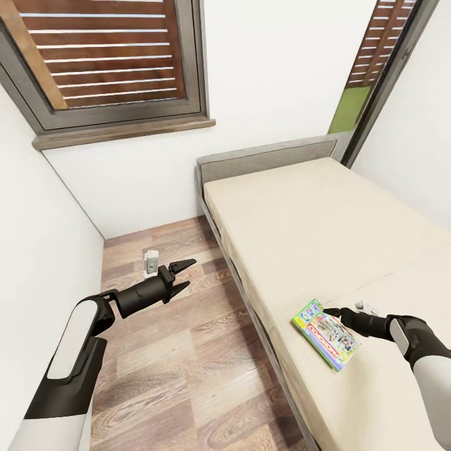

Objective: Put all the toys in the child's room - the three board games (two on the bed and one on the table), the two jigsaw puzzles on the table, and the tennis ball on the table - inside the toy box on the table in the child's room.

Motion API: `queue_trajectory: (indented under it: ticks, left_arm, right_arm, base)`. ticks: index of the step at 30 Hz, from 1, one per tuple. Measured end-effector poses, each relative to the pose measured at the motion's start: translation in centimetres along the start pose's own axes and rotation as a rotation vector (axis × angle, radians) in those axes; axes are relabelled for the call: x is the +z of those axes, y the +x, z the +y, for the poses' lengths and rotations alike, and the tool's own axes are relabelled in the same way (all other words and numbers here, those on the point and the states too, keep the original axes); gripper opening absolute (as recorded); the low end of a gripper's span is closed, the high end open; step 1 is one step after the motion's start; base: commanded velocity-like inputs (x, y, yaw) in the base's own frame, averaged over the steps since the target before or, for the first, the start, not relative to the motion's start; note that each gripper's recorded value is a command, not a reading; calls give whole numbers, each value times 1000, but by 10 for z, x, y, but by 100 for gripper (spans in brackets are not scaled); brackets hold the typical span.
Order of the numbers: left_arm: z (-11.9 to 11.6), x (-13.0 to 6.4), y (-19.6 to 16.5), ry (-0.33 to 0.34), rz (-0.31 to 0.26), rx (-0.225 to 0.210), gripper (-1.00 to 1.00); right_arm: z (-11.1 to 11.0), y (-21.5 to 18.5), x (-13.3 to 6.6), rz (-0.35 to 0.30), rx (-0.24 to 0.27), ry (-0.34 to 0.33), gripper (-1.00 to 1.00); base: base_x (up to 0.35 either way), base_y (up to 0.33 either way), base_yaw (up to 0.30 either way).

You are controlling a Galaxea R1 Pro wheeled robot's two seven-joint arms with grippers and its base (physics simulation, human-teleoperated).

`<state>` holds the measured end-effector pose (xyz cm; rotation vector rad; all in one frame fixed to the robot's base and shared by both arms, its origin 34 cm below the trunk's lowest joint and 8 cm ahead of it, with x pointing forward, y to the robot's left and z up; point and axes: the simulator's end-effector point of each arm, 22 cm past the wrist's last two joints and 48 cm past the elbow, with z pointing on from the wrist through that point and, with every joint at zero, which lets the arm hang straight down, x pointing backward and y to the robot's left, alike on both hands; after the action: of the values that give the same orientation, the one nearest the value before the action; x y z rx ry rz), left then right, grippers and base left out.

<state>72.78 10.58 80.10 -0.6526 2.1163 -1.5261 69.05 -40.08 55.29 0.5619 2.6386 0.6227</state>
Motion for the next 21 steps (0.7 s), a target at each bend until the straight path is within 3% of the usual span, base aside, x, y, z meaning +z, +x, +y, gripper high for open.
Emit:
queue_trajectory:
  ticks: [10,21]
  left_arm:
    - [0,0,0,-1,0,0,100]
    - [0,0,0,0,0,-1,100]
  right_arm:
    - [0,0,0,0,0,1,100]
    - [-1,0,0,0,0,2,100]
  base:
    - [-14,-1,0]
    - [-195,-27,0]
